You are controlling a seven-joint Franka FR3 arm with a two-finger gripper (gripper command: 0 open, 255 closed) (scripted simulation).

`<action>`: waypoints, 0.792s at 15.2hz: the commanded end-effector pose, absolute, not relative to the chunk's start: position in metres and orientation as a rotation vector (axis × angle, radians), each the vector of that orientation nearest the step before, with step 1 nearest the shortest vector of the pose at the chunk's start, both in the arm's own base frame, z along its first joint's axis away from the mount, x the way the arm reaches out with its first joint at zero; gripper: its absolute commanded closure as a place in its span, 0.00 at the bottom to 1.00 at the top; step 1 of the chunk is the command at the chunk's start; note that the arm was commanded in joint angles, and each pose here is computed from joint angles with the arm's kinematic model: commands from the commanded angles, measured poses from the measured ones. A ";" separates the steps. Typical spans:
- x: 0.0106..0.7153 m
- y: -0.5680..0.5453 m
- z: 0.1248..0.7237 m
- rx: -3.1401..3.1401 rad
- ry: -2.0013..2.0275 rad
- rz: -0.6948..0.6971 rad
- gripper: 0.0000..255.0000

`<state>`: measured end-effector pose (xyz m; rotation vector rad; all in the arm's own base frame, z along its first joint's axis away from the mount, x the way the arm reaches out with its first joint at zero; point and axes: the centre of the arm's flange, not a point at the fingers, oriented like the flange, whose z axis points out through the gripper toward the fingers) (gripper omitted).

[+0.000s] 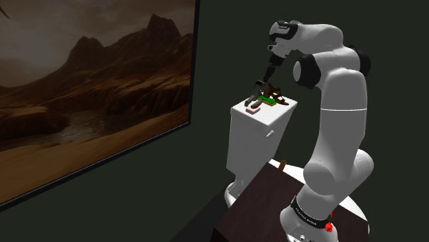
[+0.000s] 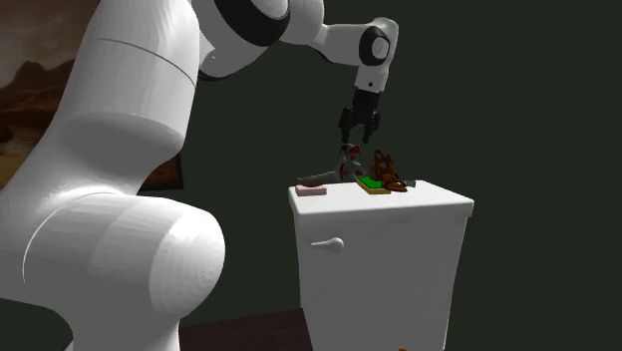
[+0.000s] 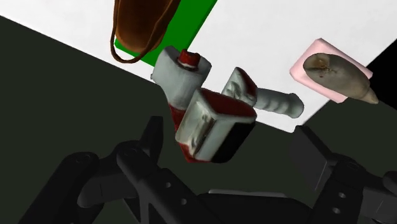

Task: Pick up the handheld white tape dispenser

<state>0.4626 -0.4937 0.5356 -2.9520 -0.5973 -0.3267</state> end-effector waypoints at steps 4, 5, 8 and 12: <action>0.462 -0.495 0.509 -2.949 -0.606 -0.336 0.00; 0.462 -0.495 0.506 -2.949 -0.606 -0.336 0.00; 0.461 -0.495 0.506 -2.949 -0.606 -0.336 1.00; 0.461 -0.495 0.506 -2.949 -0.606 -0.336 1.00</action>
